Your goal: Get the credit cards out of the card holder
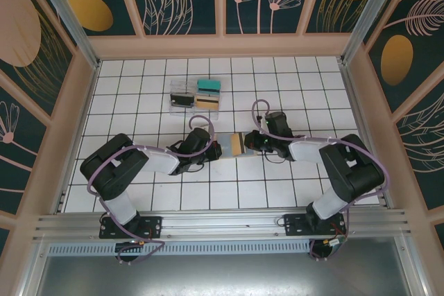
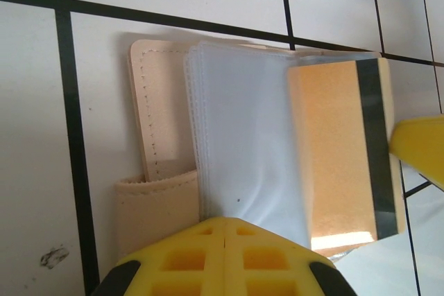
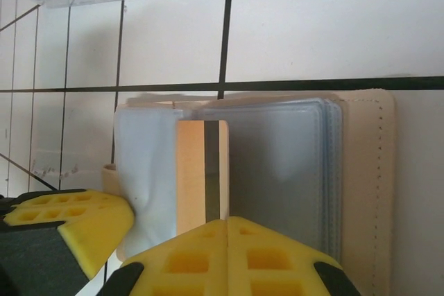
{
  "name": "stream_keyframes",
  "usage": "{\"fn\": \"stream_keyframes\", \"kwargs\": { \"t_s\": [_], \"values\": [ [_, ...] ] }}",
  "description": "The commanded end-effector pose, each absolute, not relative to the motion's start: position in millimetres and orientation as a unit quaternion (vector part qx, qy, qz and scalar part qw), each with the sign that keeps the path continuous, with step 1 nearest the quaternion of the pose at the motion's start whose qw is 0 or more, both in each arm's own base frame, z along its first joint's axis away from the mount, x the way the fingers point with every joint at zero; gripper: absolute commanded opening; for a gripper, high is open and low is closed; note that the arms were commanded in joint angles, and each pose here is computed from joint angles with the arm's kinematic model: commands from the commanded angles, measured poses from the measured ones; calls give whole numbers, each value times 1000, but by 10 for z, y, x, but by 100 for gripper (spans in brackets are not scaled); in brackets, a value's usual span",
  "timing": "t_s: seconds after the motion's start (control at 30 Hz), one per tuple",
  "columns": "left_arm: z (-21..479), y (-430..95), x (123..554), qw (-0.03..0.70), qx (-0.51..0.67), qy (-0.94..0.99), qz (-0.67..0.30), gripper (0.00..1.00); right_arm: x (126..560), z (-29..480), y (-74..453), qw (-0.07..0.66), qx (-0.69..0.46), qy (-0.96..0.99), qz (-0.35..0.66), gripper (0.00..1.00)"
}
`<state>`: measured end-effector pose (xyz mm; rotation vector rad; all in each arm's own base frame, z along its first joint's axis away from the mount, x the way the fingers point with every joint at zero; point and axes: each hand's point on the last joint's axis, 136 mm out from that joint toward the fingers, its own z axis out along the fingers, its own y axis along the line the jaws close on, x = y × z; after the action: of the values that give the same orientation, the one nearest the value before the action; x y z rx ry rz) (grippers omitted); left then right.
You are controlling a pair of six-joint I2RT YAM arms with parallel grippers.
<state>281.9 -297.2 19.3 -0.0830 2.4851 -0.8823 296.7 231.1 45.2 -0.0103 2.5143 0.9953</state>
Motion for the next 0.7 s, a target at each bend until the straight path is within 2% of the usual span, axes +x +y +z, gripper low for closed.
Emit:
{"fn": "stream_keyframes", "kwargs": {
  "t_s": [0.0, 0.13, 0.43, 0.5, 0.57, 0.63, 0.67],
  "values": [
    [49, -2798, 2757, 236, -43, 929, -282, 0, 2917, 478, 2216, 225, -4, 909, 350, 0],
    [51, -2799, 2759, 236, -42, 929, -281, 0, 2932, 550, 2138, 239, 7, 908, 345, 0],
    [477, -2840, 2814, 272, -41, 908, -317, 0, 2933, 806, 2031, 275, -2, 899, 340, 0],
    [625, -2825, 2821, 286, -42, 900, -325, 13, 2947, 943, 2040, 293, -15, 893, 342, 0],
    [796, -2756, 2834, 308, -50, 892, -328, 32, 2966, 1107, 2070, 311, -35, 886, 343, 0],
    [974, -2656, 2836, 335, -61, 880, -330, 41, 2976, 1248, 2124, 326, -59, 881, 339, 0],
    [1065, -2582, 2837, 351, -69, 874, -329, 50, 2985, 1323, 2167, 334, -75, 878, 334, 0]
  ]
}}
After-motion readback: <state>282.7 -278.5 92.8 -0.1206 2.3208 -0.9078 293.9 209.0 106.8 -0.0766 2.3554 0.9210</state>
